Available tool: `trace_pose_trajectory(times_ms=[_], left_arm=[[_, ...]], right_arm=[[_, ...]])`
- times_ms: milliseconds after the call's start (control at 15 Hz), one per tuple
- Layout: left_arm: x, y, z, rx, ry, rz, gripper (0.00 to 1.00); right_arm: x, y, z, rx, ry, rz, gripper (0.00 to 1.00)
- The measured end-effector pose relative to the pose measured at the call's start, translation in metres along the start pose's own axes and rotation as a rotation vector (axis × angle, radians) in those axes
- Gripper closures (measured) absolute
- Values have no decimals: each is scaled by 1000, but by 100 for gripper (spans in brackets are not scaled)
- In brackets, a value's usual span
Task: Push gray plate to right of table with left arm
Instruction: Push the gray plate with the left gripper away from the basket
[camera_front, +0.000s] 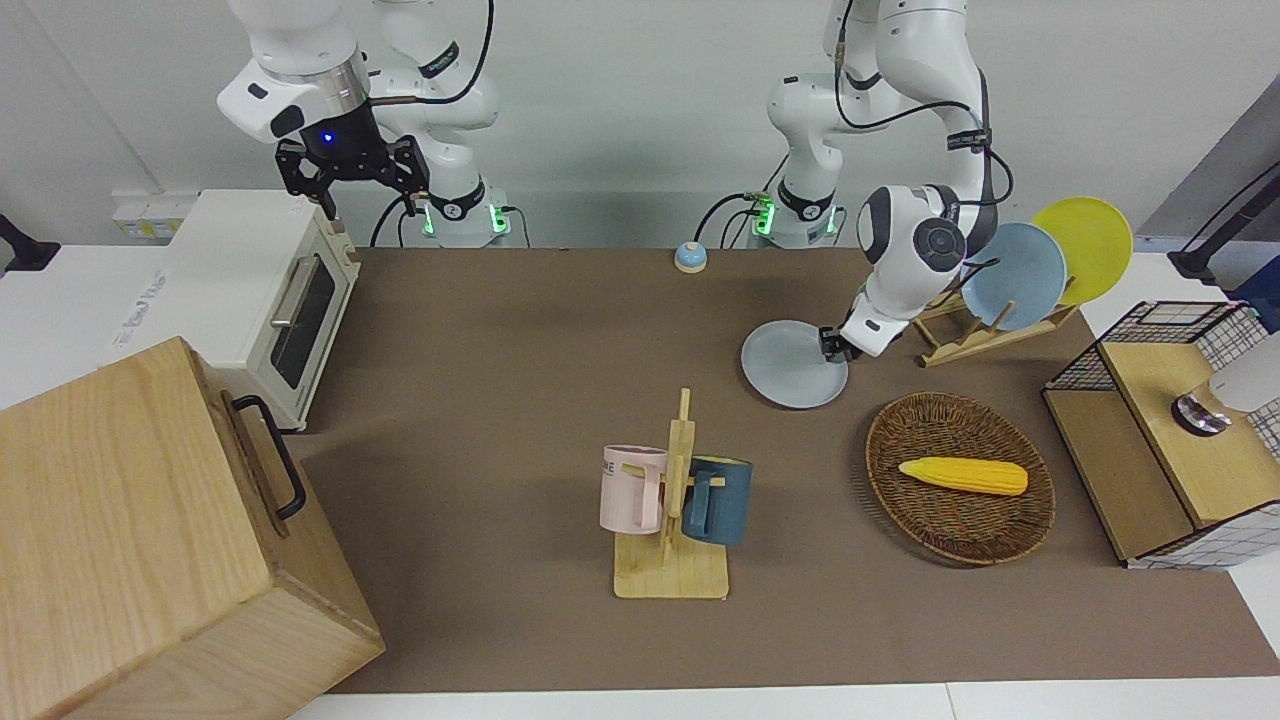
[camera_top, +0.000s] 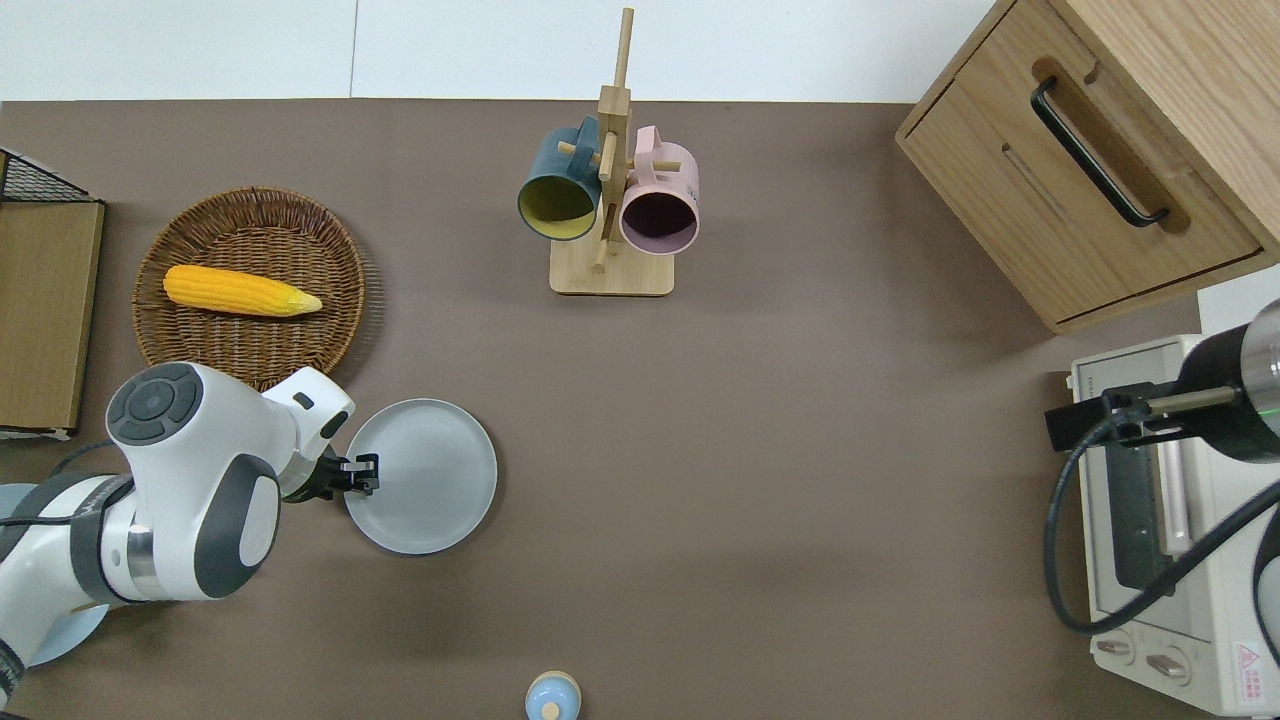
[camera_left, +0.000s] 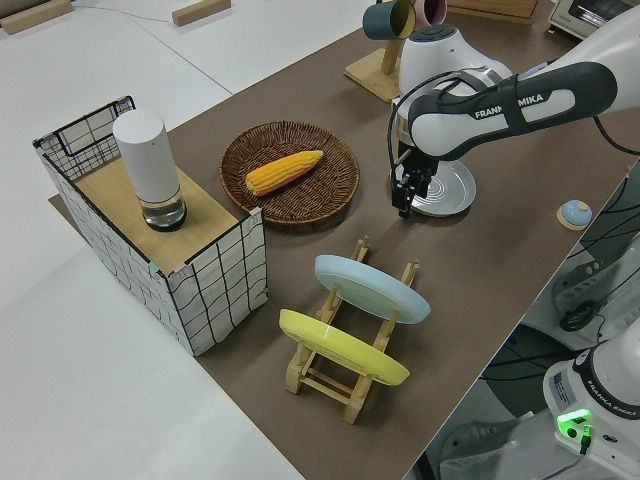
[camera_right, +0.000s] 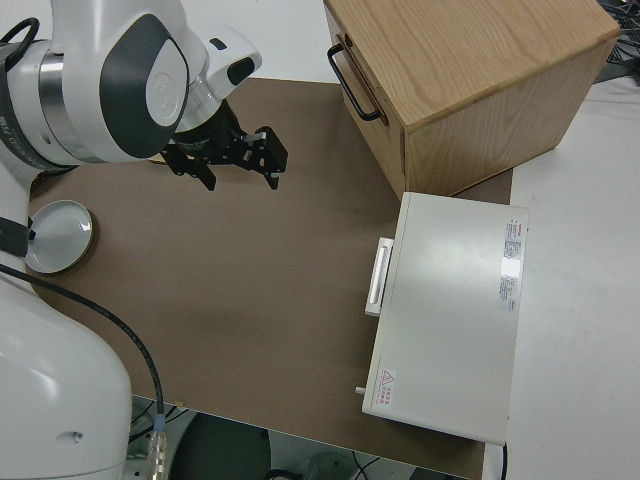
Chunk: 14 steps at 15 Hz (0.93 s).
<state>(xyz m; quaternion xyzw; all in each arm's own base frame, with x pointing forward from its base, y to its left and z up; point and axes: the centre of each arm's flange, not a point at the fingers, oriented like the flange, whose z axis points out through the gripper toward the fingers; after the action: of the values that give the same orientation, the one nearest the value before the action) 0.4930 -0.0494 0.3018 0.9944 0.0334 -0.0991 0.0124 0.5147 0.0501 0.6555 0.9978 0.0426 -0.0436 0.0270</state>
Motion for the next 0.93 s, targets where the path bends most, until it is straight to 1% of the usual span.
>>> trace_pose_trajectory(times_ms=[200, 400, 467, 733, 800, 933], left_arm=[[1, 1, 6, -3, 2, -1, 57], [2, 1, 5, -6, 8, -2, 90], [1, 1, 2, -9, 12, -2, 92], [1, 4, 3, -30, 9, -12, 92], [1, 8, 2, -40, 9, -14, 95], [0, 17, 1, -63, 10, -14, 96]], right_arm=[[0, 0, 0, 0, 0, 0, 0], [0, 0, 0, 0, 0, 0, 0], [0, 0, 0, 0, 0, 0, 0], [0, 0, 0, 0, 0, 0, 0], [0, 0, 0, 0, 0, 0, 0], [0, 0, 0, 0, 0, 0, 0]])
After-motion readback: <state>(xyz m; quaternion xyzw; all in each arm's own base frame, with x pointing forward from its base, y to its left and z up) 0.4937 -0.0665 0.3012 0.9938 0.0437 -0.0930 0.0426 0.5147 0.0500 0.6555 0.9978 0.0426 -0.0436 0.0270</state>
